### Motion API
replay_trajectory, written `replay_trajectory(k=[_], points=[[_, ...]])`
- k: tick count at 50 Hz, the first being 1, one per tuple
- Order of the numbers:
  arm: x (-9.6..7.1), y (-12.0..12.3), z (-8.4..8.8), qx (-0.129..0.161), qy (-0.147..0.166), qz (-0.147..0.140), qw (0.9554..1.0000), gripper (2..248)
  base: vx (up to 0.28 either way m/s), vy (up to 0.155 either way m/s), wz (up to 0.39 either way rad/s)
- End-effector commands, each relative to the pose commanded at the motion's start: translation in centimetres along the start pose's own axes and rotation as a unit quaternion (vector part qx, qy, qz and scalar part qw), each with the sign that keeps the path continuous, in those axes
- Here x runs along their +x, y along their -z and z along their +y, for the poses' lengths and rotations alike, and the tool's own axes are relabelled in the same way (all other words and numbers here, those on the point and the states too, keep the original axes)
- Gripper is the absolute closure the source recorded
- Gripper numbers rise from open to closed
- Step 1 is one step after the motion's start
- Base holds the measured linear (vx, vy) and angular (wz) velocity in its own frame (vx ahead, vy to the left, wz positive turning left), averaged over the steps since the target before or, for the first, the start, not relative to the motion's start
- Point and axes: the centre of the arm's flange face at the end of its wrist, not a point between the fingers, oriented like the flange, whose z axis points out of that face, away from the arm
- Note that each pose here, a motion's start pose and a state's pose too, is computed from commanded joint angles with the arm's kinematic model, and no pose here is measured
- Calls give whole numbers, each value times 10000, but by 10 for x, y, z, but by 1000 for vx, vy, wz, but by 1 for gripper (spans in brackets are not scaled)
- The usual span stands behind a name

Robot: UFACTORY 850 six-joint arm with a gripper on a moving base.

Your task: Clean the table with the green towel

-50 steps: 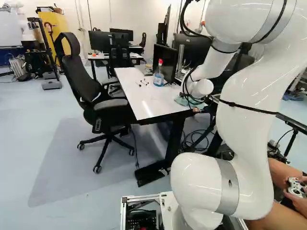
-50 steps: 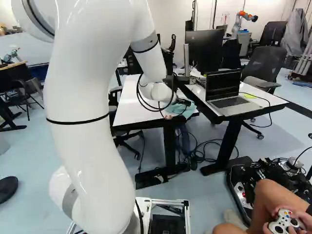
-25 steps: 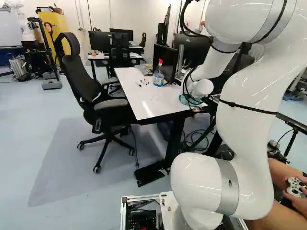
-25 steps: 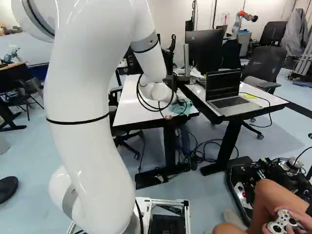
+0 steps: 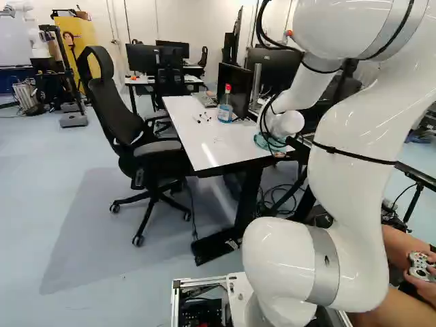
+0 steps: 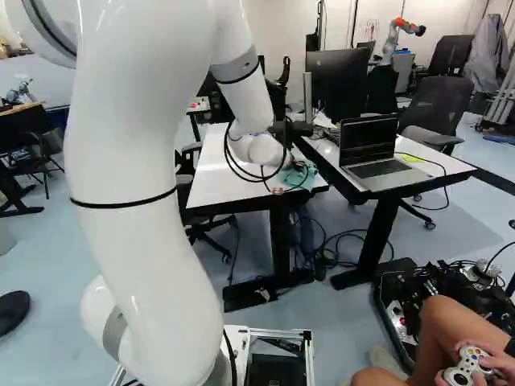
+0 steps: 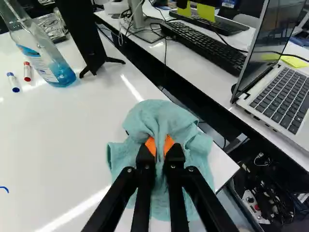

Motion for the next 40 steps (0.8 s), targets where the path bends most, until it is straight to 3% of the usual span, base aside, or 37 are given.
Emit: replay_trajectory(k=[19,40], points=[[17,13,-12,98,63,177,9998,212,0,0,0],[22,30,-31,210,63,-254,9994,212,0,0,0]])
